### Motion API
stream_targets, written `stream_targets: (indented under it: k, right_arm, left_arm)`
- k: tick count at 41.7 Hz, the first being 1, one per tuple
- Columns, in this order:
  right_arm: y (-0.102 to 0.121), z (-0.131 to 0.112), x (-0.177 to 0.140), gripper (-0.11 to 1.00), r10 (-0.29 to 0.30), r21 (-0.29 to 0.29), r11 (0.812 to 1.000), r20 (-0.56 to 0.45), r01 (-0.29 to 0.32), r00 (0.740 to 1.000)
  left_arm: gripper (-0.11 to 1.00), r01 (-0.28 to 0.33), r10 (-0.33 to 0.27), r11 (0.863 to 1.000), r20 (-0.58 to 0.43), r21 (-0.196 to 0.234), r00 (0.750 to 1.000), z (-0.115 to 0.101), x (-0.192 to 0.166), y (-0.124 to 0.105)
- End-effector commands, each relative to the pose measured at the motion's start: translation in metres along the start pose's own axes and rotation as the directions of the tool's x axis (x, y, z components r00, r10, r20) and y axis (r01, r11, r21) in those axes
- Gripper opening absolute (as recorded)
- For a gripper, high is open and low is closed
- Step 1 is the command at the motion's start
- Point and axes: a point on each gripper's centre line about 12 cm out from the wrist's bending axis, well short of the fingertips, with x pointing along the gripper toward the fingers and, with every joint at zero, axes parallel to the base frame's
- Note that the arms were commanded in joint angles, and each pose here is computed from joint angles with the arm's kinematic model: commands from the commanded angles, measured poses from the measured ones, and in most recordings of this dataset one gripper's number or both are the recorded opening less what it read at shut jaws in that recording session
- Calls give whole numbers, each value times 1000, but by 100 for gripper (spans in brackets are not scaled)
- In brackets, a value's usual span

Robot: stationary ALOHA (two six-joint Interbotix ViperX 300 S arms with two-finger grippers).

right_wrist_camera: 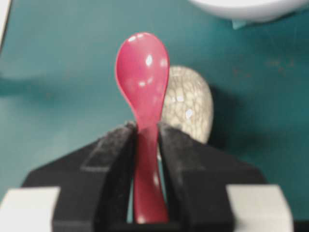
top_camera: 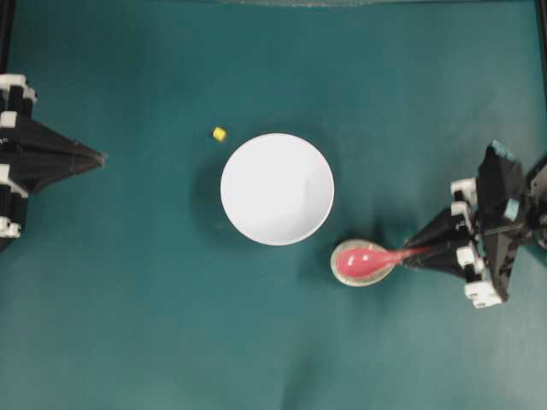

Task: Scoop the yellow hexagonal prism block from the bowl with a spoon using the right arm.
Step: 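Return the red spoon to the spoon rest with the right gripper, then open the right gripper and lift away from the spoon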

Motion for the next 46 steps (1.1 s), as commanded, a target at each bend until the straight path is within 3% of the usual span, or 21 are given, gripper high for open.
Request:
stream_targets:
  k: [1, 11, 40, 46]
  right_arm:
    - [1, -4, 4, 23, -5, 7, 1000, 2, 5, 1000]
    - [-5, -19, 1, 23, -28, 28, 999, 3, 28, 1000]
    - [-5, -22, 2, 23, -35, 56, 998, -31, 37, 999]
    - [-5, -22, 2, 40, -35, 56, 998, -31, 37, 999]
  left_arm:
    - [0, 0, 0, 1000, 28, 0, 1000, 10, 2, 0]
    - [0, 2, -2, 1000, 34, -1, 999, 11, 2, 0]
    - [0, 2, -2, 1000, 43, -3, 999, 13, 1, 0]
    - [0, 2, -2, 1000, 41, -5, 999, 13, 1, 0]
